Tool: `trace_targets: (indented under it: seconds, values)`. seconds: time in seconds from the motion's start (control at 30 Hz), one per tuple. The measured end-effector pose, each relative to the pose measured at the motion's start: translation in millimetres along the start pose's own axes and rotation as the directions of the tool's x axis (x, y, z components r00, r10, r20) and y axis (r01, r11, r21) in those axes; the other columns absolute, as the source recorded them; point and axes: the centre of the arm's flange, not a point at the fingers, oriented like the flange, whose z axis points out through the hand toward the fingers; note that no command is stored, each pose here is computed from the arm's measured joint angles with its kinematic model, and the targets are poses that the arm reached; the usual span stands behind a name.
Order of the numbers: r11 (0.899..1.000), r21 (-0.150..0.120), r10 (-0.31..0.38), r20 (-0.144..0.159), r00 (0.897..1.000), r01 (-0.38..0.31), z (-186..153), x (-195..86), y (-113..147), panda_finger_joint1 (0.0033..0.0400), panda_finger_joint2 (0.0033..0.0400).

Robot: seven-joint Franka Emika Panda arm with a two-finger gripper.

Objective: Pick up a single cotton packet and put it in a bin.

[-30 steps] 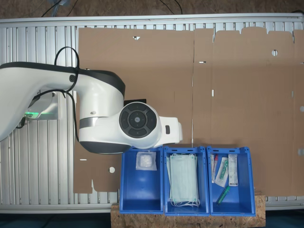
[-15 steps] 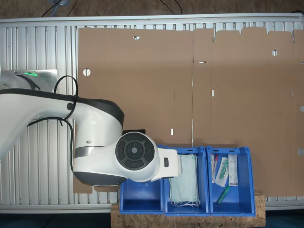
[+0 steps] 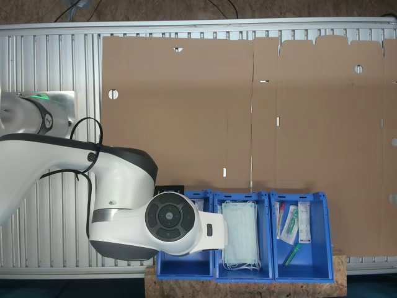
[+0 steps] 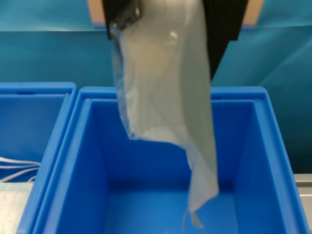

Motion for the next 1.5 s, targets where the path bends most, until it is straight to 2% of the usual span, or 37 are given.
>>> trace_targets:
  seconds: [0.43, 1.5]
  values:
    - [1.000, 0.011, -0.007, 0.014, 1.000, 0.007, 9.7, 0.0, -1.7, 0.0053, 0.0053]
    - [1.000, 0.000, -0.013, 0.009, 1.000, 0.013, 9.3, 0.9, -0.9, 0.0053, 0.0053]
